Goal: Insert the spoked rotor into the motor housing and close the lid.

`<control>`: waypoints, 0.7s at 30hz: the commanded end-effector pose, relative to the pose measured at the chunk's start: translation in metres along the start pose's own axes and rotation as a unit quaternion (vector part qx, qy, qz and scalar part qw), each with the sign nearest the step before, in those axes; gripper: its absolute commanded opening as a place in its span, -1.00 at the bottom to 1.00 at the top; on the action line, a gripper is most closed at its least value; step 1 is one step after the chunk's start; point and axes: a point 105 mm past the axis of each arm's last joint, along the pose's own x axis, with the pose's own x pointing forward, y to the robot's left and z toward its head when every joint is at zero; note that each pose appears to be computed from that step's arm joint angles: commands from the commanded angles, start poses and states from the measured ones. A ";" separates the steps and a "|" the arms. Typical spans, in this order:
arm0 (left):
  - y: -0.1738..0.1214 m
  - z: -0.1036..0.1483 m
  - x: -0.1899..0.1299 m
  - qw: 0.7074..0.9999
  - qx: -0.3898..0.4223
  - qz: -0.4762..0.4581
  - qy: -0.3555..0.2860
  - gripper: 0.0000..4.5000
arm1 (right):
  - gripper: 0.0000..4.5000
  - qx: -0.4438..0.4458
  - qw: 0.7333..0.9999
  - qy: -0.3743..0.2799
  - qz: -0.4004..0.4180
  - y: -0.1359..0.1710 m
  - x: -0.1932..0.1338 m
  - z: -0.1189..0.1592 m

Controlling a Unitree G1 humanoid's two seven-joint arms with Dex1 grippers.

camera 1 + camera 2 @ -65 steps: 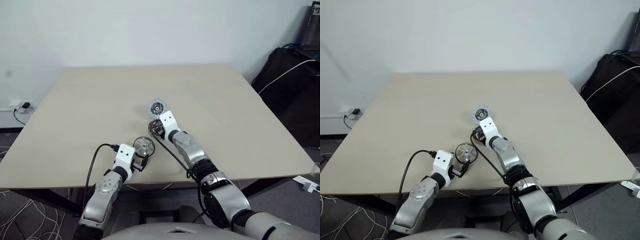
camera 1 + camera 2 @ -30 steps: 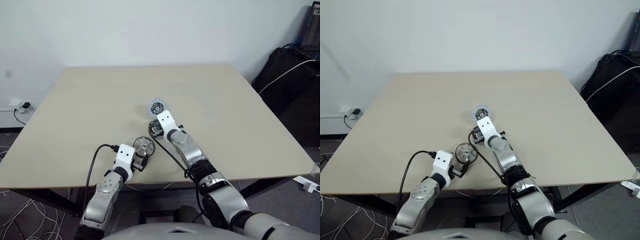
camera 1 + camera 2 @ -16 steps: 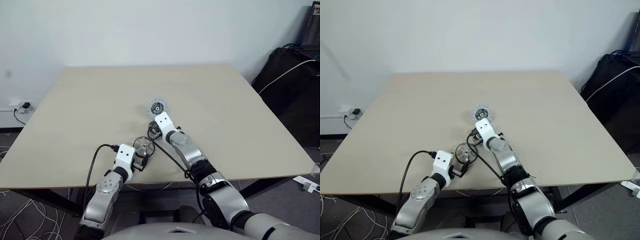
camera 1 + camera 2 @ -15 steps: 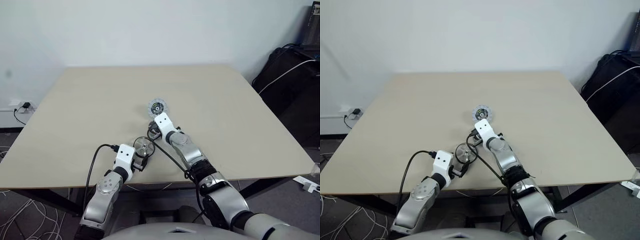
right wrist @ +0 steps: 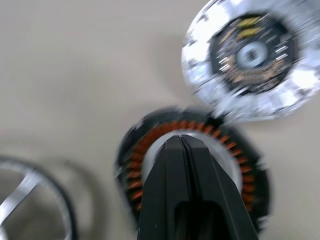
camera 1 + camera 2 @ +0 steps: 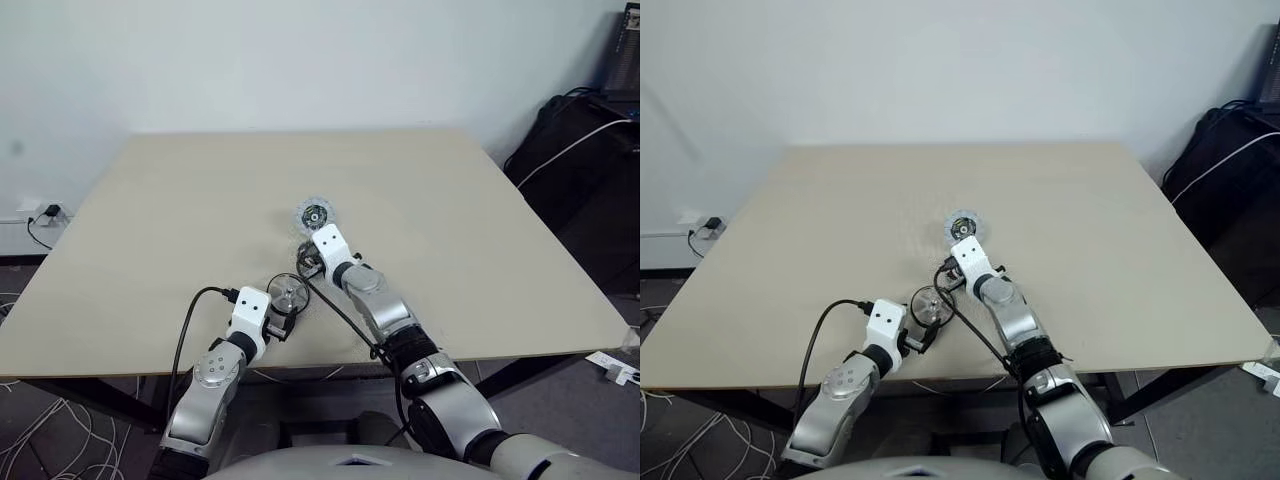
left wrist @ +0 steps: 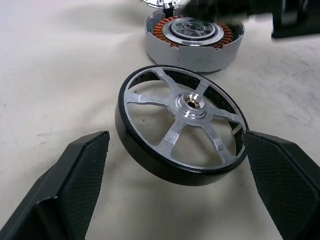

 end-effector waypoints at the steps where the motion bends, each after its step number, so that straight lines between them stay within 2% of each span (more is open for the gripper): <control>1: -0.003 0.019 0.002 0.999 0.009 -0.008 -0.036 1.00 | -0.99 -0.007 0.999 -0.023 -0.025 -0.010 0.000 0.014; 21: 0.000 0.017 -0.003 0.999 0.007 0.001 -0.034 1.00 | -0.99 -0.050 0.998 0.021 0.031 0.017 0.009 -0.004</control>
